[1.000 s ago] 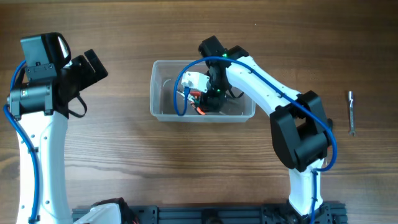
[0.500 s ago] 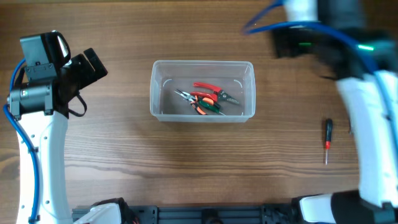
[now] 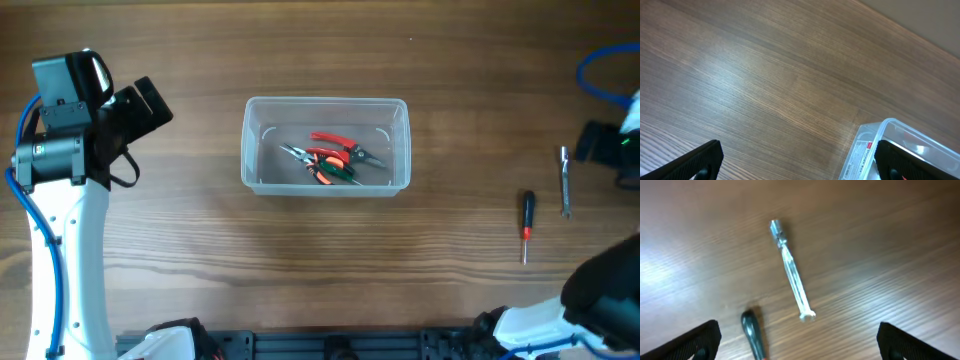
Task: Pack container
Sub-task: 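Grasp the silver wrench with the right gripper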
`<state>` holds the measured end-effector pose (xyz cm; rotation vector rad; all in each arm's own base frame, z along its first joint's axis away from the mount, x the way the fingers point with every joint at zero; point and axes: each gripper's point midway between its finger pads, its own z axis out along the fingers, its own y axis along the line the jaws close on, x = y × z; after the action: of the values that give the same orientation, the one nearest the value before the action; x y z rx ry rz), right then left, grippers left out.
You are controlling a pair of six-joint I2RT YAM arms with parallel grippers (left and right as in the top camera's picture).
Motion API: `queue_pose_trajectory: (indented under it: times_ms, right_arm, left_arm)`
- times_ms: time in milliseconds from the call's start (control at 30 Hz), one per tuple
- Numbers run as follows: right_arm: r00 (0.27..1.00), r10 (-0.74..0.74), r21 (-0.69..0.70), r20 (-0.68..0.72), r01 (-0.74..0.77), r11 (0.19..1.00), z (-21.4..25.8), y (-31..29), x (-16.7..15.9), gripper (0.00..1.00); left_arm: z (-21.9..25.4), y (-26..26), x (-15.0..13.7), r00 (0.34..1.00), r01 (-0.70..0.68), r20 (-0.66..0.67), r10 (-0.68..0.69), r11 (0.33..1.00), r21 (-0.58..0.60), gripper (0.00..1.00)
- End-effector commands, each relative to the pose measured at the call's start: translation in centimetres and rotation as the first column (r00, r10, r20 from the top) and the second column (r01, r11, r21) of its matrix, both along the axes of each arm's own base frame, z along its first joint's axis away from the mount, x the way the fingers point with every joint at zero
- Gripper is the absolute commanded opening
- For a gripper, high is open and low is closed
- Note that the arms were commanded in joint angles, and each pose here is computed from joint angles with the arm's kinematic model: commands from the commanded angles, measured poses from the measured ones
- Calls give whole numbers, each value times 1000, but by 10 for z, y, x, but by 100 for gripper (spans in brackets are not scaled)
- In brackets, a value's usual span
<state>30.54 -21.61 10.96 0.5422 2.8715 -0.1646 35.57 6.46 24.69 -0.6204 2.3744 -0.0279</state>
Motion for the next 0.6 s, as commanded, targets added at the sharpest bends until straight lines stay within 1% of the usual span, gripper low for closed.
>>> queue_pose_trajectory:
  times_ms: [0,133,267,300,433,533,567]
  right_arm:
    - [997,66,90,-48,-61,994,-50,15,-4,100]
    - [993,95,128,-66,-86,988,-84,16,2,100]
    - [994,96,117,-55,-89,989,-99,10,11,100]
    - [992,121,98,-39,-117,988,-104,5,17,100]
    - [990,118,64,-70,-114,991,-111,-3,15,99]
    - [988,117,73,-102,-110,991,-122,-3,11,99]
    - [987,117,79,-108,-109,991,-125,-2,10,97]
  left_arm:
    - [7,4,0,1000,-10,20,10,1000,10,100]
    - [7,4,0,1000,-10,20,10,1000,10,100]
    - [7,4,0,1000,-10,20,10,1000,9,100]
    - [7,4,0,1000,-10,20,10,1000,9,100]
    - [7,4,0,1000,-10,20,10,1000,9,100]
    - [7,4,0,1000,-10,19,10,1000,9,100]
    - [7,4,0,1000,-10,19,10,1000,9,100]
